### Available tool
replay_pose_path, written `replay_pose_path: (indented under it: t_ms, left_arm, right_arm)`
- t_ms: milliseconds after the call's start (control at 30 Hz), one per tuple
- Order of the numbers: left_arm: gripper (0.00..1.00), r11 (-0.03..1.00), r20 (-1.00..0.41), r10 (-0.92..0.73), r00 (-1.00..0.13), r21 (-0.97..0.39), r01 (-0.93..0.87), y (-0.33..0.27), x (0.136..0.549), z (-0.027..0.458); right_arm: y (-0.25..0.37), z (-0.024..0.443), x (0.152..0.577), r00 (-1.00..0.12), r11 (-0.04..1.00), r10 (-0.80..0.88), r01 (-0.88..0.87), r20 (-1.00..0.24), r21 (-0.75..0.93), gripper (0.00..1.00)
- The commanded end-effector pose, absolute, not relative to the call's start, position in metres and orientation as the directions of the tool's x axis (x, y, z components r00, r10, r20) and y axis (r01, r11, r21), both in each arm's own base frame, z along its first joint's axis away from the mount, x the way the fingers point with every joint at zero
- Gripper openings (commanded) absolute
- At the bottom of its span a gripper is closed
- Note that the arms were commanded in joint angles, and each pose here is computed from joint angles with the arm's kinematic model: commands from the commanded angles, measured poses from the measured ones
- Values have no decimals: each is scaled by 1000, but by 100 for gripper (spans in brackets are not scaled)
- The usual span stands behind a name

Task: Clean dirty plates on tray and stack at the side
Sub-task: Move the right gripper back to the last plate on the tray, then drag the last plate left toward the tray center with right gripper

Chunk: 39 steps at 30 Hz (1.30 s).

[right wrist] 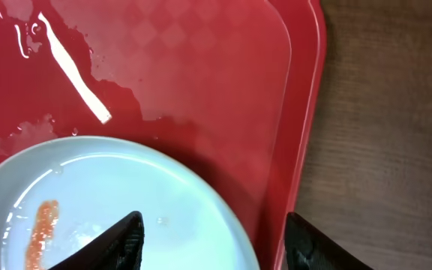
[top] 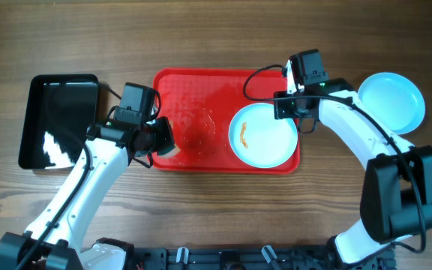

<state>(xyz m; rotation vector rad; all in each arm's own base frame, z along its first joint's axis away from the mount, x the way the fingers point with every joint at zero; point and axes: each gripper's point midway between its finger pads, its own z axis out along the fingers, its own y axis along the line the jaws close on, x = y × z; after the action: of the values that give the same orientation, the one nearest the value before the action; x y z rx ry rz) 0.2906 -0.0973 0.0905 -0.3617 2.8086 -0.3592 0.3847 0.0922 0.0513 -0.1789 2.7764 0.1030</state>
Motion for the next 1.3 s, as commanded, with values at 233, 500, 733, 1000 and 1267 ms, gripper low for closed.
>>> replay_pose_path:
  t_ms: [233,500,733,1000,1267]
  left_arm:
    - [4,935,-254,-277,-927,-292,-200,-99,295,93]
    - [4,936,-256,-274,-927,-291,-196,-99,295,93]
    - [4,936,-256,-274,-927,-291,-196,-100,295,94]
    - [4,936,-262,-274,-925,-295,-194,-100,297,94]
    - [4,936,-261,-274,-925,-295,-194,-100,297,94]
  right_arm:
    - [97,23,381,-924,964,-247,-265,-293,25,40]
    - [93,-6,374,-943,965,-252,-262,-219,16,41]
    - [101,-6,372,-953,969,-217,-236,-213,69,4]
    - [146,1,360,-974,940,-128,-179,-185,290,4]
    - [194,6,353,-963,912,-162,-229,-215,339,5]
